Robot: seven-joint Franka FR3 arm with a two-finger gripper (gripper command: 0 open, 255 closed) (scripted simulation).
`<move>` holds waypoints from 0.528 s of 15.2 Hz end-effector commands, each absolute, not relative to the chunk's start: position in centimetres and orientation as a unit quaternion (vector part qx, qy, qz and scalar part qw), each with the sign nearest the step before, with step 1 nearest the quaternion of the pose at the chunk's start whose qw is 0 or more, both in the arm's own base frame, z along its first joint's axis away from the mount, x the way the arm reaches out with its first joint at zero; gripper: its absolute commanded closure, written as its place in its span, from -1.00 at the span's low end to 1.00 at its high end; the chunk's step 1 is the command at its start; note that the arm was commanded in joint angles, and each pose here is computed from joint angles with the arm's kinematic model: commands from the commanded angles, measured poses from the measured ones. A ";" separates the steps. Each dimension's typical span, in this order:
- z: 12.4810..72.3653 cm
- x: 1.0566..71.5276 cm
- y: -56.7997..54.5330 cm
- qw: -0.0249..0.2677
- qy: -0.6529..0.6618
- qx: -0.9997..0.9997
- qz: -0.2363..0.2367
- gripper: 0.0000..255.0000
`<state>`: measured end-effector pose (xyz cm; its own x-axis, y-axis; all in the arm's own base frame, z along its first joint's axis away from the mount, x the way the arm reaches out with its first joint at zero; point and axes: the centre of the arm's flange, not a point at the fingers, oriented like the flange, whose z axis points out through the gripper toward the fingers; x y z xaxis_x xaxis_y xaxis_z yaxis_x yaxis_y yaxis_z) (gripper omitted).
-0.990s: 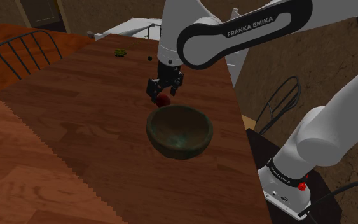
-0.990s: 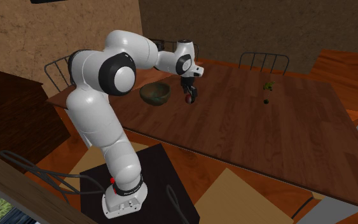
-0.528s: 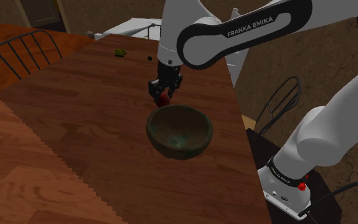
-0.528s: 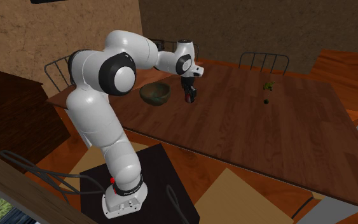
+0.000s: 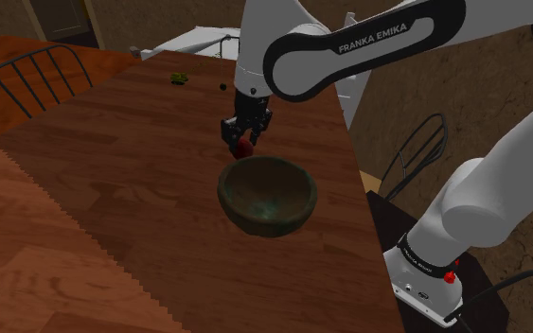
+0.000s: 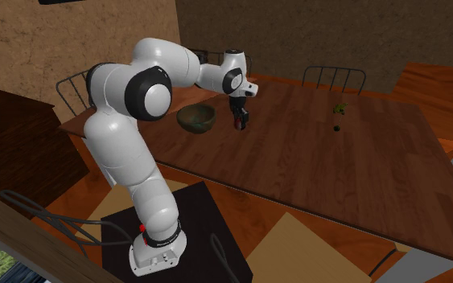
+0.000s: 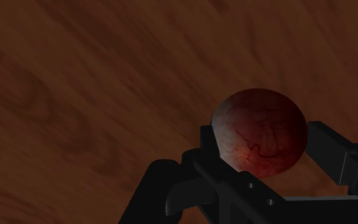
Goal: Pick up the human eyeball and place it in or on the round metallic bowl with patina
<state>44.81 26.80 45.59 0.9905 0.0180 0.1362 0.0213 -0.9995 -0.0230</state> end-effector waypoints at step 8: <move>50.1 44.8 26.8 0.012 -0.010 -0.998 -0.068 1.00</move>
